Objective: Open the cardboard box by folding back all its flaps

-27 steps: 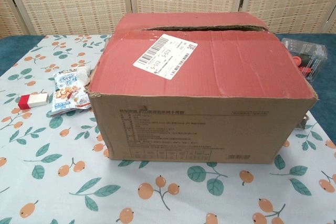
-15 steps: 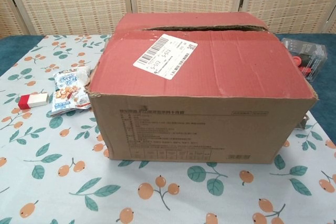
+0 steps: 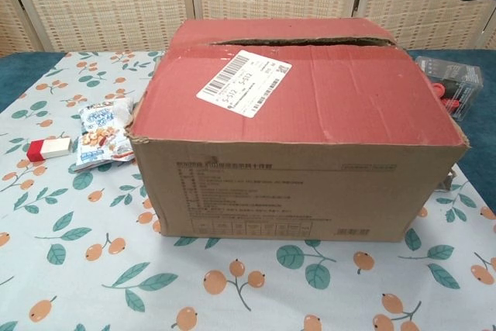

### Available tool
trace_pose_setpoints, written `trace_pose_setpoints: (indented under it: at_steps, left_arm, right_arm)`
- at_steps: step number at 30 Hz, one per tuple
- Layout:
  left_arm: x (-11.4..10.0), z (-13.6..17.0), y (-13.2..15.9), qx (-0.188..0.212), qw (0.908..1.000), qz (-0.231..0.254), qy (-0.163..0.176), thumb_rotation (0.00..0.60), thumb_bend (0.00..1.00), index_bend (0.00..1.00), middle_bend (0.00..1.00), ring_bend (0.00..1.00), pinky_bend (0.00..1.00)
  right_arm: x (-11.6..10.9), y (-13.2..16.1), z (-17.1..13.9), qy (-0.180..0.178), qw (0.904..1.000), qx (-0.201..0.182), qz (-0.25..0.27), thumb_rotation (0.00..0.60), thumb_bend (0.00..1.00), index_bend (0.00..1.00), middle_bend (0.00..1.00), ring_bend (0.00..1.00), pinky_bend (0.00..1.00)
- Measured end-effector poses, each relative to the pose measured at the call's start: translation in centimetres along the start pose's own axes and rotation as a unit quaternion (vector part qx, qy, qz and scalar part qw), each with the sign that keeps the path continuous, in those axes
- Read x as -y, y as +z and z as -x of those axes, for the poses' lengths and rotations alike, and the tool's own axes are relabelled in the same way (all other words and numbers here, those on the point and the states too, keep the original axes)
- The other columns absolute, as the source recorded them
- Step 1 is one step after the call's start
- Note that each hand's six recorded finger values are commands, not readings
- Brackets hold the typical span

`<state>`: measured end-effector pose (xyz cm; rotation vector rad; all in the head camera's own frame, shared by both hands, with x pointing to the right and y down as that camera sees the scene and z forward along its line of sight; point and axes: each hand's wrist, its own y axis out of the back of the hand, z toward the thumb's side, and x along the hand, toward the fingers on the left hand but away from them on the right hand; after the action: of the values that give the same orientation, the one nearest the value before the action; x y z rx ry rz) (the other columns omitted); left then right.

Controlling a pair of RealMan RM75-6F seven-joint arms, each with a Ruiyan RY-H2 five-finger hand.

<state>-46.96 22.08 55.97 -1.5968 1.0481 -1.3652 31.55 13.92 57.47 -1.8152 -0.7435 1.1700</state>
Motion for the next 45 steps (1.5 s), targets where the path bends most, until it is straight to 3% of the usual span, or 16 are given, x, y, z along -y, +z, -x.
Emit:
trace_pose_setpoints:
  at_steps: [6,18,35,45]
  left_arm:
    - [-0.1,-0.6,-1.1,-0.013,0.9996,0.022,-0.008,0.6,0.36,0.0,0.0,0.0,0.01]
    - [-0.1,-1.2,-2.4,-0.024,0.998,0.054,-0.022,0.6,0.36,0.0,0.0,0.0,0.01]
    - [-0.5,-1.7,-3.7,-0.022,0.9956,0.086,-0.03,0.6,0.36,0.0,0.0,0.0,0.0]
    - [-1.5,-1.8,-5.1,-0.034,0.9931,0.112,-0.011,0.6,0.36,0.0,0.0,0.0,0.0]
  right_arm:
    - [-0.3,1.8,3.4,-0.008,0.9996,-0.013,-0.023,0.6,0.43,0.0,0.0,0.0,0.0]
    - [0.4,5.1,10.2,-0.005,0.9996,-0.029,0.0,0.6,0.43,0.0,0.0,0.0,0.0]
    - [1.6,6.7,15.4,-0.023,0.9993,-0.026,-0.015,0.6,0.43,0.0,0.0,0.0,0.0]
    - [-1.2,7.2,17.3,-0.06,0.998,-0.018,-0.006,0.6,0.43,0.0,0.0,0.0,0.0]
